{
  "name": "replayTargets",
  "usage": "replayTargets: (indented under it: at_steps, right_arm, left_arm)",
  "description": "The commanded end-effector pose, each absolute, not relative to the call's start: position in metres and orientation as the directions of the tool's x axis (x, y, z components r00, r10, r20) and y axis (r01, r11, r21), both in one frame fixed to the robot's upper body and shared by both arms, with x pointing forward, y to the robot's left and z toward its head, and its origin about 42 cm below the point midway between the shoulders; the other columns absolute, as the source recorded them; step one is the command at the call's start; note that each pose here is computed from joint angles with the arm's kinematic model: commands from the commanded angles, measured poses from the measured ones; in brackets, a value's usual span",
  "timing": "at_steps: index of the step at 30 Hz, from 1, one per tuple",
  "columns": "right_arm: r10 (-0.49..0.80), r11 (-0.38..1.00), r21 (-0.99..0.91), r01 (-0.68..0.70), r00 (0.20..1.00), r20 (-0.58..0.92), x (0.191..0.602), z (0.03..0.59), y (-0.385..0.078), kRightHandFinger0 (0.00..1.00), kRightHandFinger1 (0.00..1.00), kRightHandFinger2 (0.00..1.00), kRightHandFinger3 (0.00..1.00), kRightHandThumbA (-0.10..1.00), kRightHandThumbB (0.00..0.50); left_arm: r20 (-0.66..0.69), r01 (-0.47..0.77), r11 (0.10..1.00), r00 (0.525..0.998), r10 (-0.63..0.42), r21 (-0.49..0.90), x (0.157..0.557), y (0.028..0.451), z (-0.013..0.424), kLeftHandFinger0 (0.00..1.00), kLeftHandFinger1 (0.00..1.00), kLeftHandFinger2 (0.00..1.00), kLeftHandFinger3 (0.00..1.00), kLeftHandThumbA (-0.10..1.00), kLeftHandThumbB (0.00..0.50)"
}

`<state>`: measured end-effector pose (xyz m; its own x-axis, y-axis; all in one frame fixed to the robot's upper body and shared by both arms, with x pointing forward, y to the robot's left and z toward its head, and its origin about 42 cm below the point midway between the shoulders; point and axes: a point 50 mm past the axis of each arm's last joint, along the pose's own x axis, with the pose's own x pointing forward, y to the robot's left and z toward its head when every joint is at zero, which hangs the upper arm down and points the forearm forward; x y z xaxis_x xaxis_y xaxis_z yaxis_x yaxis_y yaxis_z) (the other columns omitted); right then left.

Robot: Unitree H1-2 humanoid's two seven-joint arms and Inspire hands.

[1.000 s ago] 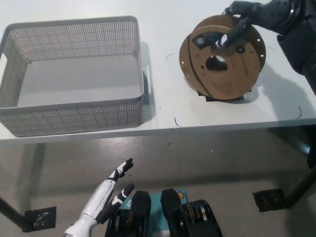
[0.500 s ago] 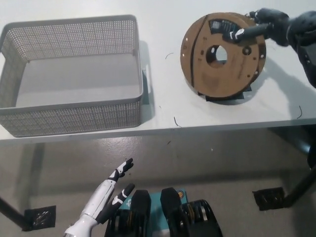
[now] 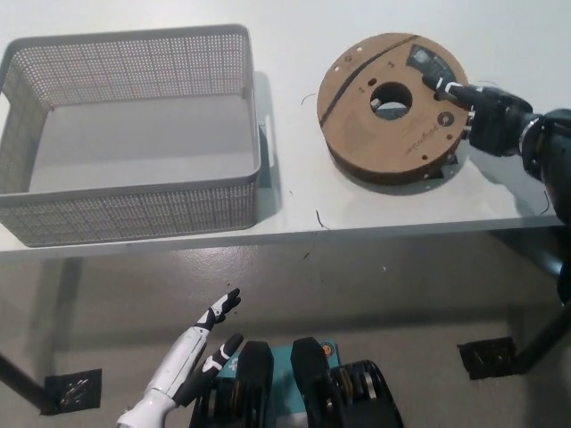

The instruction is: Use the right hand to pick up a 3d printing filament and place it into a container on the left side

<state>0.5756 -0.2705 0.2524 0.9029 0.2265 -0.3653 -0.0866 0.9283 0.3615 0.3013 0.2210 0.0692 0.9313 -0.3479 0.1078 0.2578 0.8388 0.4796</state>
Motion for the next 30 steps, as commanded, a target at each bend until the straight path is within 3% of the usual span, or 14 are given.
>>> replayTargets:
  at_steps: [1, 2, 4, 6, 10, 13, 15, 17, 21, 23, 25, 28, 29, 30]
  right_arm:
    - [0.221, 0.633, 0.768, -0.097, 0.974, -0.059, 0.599, 0.349, -0.268, 0.0, 0.13, 0.64, 0.71, -0.1, 0.12]
    - [0.226, 0.616, 0.78, -0.109, 0.973, -0.042, 0.599, 0.35, -0.268, 0.0, 0.1, 0.64, 0.68, -0.1, 0.107]
    - [0.238, 0.571, 0.81, -0.133, 0.971, -0.008, 0.599, 0.355, -0.266, 0.0, 0.1, 0.66, 0.89, -0.1, 0.09]
    - [0.222, 0.514, 0.848, -0.13, 0.975, 0.015, 0.601, 0.362, -0.261, 0.0, 0.13, 0.65, 1.0, -0.1, 0.085]
    - [0.257, 0.482, 0.859, -0.173, 0.965, 0.05, 0.604, 0.38, -0.245, 0.0, 0.21, 0.68, 1.0, -0.1, 0.05]
    - [0.281, 0.497, 0.845, -0.198, 0.958, 0.059, 0.606, 0.394, -0.231, 0.0, 0.2, 0.67, 1.0, -0.1, 0.026]
    - [0.31, 0.511, 0.831, -0.218, 0.949, 0.059, 0.607, 0.406, -0.215, 0.0, 0.19, 0.63, 1.0, -0.1, 0.039]
    - [0.339, 0.539, 0.802, -0.256, 0.938, 0.072, 0.607, 0.42, -0.196, 0.0, 0.12, 0.58, 1.0, -0.1, 0.05]
    - [0.357, 0.608, 0.735, -0.302, 0.93, 0.087, 0.607, 0.437, -0.169, 0.0, 0.08, 0.56, 1.0, -0.1, 0.149]
    - [0.365, 0.638, 0.707, -0.307, 0.928, 0.074, 0.606, 0.445, -0.151, 0.0, 0.12, 0.65, 1.0, -0.1, 0.117]
    - [0.381, 0.649, 0.695, -0.309, 0.923, 0.054, 0.605, 0.452, -0.138, 0.0, 0.13, 0.66, 1.0, -0.1, 0.093]
    - [0.401, 0.666, 0.672, -0.324, 0.915, 0.044, 0.602, 0.462, -0.117, 0.0, 0.13, 0.64, 0.84, -0.1, 0.092]
    - [0.405, 0.671, 0.665, -0.327, 0.913, 0.041, 0.601, 0.464, -0.109, 0.0, 0.13, 0.65, 1.0, -0.1, 0.091]
    - [0.408, 0.685, 0.649, -0.331, 0.912, 0.035, 0.6, 0.465, -0.102, 0.0, 0.13, 0.66, 1.0, -0.1, 0.083]
  left_arm:
    - [0.125, 0.253, 0.826, 0.924, -0.36, 0.504, 0.299, 0.224, 0.073, 1.0, 1.0, 1.0, 1.0, 1.0, 0.314]
    - [0.122, 0.255, 0.825, 0.925, -0.361, 0.503, 0.298, 0.224, 0.073, 1.0, 1.0, 1.0, 1.0, 1.0, 0.316]
    - [0.121, 0.257, 0.827, 0.925, -0.361, 0.5, 0.298, 0.225, 0.073, 1.0, 1.0, 1.0, 1.0, 1.0, 0.319]
    - [0.125, 0.258, 0.831, 0.924, -0.361, 0.492, 0.298, 0.226, 0.072, 1.0, 1.0, 1.0, 1.0, 1.0, 0.32]
    - [0.125, 0.255, 0.829, 0.925, -0.359, 0.498, 0.299, 0.226, 0.073, 1.0, 1.0, 1.0, 1.0, 1.0, 0.323]
    - [0.128, 0.254, 0.826, 0.924, -0.361, 0.503, 0.299, 0.225, 0.073, 1.0, 1.0, 1.0, 1.0, 1.0, 0.322]
    - [0.128, 0.256, 0.828, 0.923, -0.362, 0.498, 0.299, 0.224, 0.073, 1.0, 1.0, 1.0, 1.0, 1.0, 0.322]
    - [0.134, 0.259, 0.83, 0.921, -0.366, 0.493, 0.301, 0.223, 0.074, 1.0, 1.0, 1.0, 1.0, 1.0, 0.321]
    - [0.132, 0.26, 0.829, 0.921, -0.367, 0.494, 0.303, 0.223, 0.074, 1.0, 1.0, 1.0, 1.0, 1.0, 0.322]
    - [0.13, 0.261, 0.825, 0.92, -0.369, 0.501, 0.301, 0.223, 0.074, 1.0, 1.0, 1.0, 1.0, 1.0, 0.324]
    - [0.13, 0.263, 0.824, 0.919, -0.373, 0.501, 0.302, 0.223, 0.075, 1.0, 1.0, 1.0, 1.0, 1.0, 0.324]
    - [0.129, 0.266, 0.824, 0.918, -0.375, 0.501, 0.303, 0.224, 0.075, 1.0, 1.0, 1.0, 1.0, 1.0, 0.325]
    - [0.13, 0.264, 0.823, 0.918, -0.374, 0.503, 0.303, 0.224, 0.076, 1.0, 1.0, 1.0, 1.0, 1.0, 0.321]
    - [0.134, 0.261, 0.822, 0.917, -0.374, 0.505, 0.303, 0.224, 0.076, 1.0, 1.0, 1.0, 1.0, 1.0, 0.313]
